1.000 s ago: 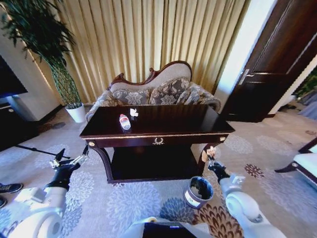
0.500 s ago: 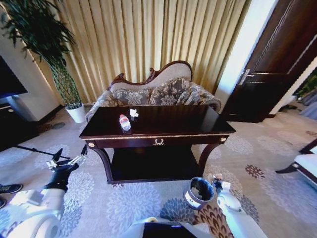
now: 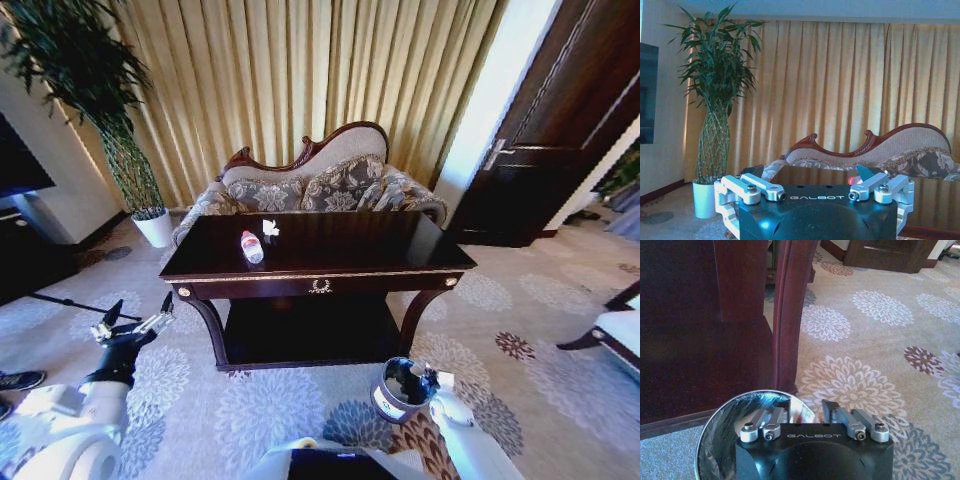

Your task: Move to the front of the table and place the trash on the table into the trash bin.

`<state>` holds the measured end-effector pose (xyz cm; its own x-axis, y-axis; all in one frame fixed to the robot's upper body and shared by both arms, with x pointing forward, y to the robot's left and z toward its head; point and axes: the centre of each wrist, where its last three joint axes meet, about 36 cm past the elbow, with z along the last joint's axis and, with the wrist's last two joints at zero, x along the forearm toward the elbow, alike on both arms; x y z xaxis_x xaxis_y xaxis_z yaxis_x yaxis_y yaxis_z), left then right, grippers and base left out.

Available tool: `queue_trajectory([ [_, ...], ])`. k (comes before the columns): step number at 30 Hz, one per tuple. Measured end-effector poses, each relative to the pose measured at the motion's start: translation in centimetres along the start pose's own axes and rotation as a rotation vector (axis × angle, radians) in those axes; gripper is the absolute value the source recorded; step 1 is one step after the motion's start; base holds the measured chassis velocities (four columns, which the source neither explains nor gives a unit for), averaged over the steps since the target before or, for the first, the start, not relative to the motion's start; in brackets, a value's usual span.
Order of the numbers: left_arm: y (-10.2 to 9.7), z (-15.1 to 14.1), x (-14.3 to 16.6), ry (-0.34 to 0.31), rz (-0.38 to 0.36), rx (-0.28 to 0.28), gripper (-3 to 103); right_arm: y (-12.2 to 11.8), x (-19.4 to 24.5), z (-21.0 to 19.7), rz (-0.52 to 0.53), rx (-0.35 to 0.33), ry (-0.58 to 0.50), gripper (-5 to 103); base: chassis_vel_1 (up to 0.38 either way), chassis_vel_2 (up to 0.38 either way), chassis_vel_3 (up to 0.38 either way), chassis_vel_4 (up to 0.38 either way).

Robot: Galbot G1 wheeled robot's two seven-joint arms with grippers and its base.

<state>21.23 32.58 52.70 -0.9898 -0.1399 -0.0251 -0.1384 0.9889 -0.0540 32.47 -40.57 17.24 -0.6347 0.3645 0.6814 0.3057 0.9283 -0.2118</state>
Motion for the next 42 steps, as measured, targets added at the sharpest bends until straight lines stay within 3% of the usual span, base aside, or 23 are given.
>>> queue_trajectory([
  [6, 0.1, 0.2, -0.1, 0.004, -0.004, 0.003, 100, -0.5, -0.1, -0.2, -0.002, 0.006, -0.004, 51, 0.0, 0.0, 0.0, 0.0],
  [9, 0.1, 0.3, -0.1, 0.004, -0.005, 0.003, 100, -0.8, -0.1, -0.4, -0.004, 0.008, -0.008, 68, 0.0, 0.0, 0.0, 0.0],
  [11, 0.1, 0.3, -0.1, 0.004, -0.005, 0.003, 100, -0.8, 0.0, -0.4, -0.005, 0.008, -0.008, 68, 0.0, 0.0, 0.0, 0.0],
  [18, 0.2, 0.4, 0.0, 0.004, -0.007, 0.003, 100, -0.8, 0.2, -0.3, -0.007, 0.007, -0.01, 98, 0.0, 0.0, 0.0, 0.0],
  [32, 0.1, 0.5, 0.0, 0.003, -0.005, 0.008, 100, -0.9, 2.0, -2.2, -0.052, -0.041, -0.077, 100, 0.0, 0.0, 0.0, 0.0],
  [33, 0.1, 0.4, 0.0, 0.002, -0.006, 0.007, 100, -1.4, 3.5, -4.2, -0.092, -0.07, -0.168, 100, 0.0, 0.0, 0.0, 0.0],
  [35, 0.2, 0.4, 0.0, 0.002, -0.007, 0.006, 100, -1.6, 4.1, -4.8, -0.104, -0.076, -0.207, 100, 0.0, 0.0, 0.0, 0.0],
  [37, 0.2, 0.5, 0.0, 0.003, -0.01, 0.007, 100, -2.0, 7.0, -7.6, -0.157, -0.118, -0.348, 100, 0.0, 0.0, 0.0, 0.0],
  [42, 0.3, 0.9, 0.0, 0.009, -0.014, 0.014, 100, -2.1, 13.0, -11.0, -0.251, -0.156, -0.495, 100, 0.0, 0.0, 0.0, 0.0],
])
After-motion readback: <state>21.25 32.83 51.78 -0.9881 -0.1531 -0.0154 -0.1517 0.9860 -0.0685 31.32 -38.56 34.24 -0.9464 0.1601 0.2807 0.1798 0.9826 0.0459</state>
